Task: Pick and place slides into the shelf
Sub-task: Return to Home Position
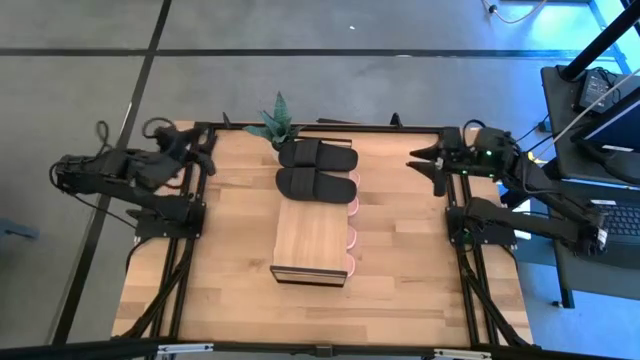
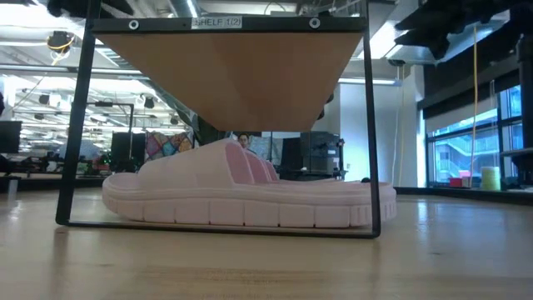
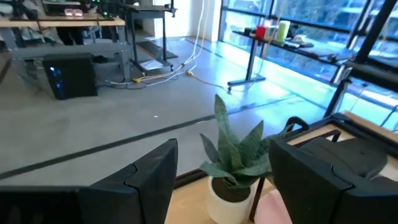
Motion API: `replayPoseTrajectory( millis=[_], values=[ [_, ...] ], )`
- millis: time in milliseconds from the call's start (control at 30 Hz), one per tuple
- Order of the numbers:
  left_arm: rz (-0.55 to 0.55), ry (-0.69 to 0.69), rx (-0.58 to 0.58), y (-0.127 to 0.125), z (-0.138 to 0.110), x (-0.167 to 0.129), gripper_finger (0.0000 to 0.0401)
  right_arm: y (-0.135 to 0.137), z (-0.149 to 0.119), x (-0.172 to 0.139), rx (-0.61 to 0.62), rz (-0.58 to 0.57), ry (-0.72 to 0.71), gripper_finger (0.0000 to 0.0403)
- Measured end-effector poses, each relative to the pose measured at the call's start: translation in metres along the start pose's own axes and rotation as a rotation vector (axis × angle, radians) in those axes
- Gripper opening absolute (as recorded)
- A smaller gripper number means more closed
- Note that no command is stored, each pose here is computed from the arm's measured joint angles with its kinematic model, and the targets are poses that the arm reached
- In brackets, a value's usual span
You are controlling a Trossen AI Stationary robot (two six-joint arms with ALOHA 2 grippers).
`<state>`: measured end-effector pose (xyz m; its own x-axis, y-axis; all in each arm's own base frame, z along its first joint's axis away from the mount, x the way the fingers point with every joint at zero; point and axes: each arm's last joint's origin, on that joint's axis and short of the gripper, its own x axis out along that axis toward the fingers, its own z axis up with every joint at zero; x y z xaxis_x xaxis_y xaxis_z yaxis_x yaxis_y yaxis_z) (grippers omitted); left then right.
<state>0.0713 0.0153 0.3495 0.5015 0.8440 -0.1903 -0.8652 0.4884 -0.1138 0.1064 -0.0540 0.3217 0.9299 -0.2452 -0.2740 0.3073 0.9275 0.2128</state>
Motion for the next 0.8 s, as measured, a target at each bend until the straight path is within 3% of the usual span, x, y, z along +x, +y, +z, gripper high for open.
replayPoseTrajectory(
  millis=[100,200,400,567,800],
  values=[
    [-0.070,0.000,-0.043,0.017,-0.001,-0.008,0.0242,0.001,-0.001,-0.011,-0.028,-0.009,-0.030,0.0173],
    [-0.214,0.004,-0.070,0.024,-0.009,-0.011,0.0242,0.002,-0.001,-0.020,-0.035,-0.022,-0.061,0.0173],
    [-0.496,-0.154,-0.087,0.021,-0.034,-0.009,0.0242,0.003,-0.001,-0.028,-0.038,-0.038,-0.096,0.0173],
    [-0.457,-0.242,-0.132,0.037,-0.057,-0.007,0.0242,0.003,-0.001,-0.030,-0.037,-0.040,-0.103,0.0173],
    [-0.422,-0.223,-0.096,0.035,-0.069,-0.003,0.0242,0.003,-0.001,-0.031,-0.039,-0.041,-0.109,0.0173]
  ],
)
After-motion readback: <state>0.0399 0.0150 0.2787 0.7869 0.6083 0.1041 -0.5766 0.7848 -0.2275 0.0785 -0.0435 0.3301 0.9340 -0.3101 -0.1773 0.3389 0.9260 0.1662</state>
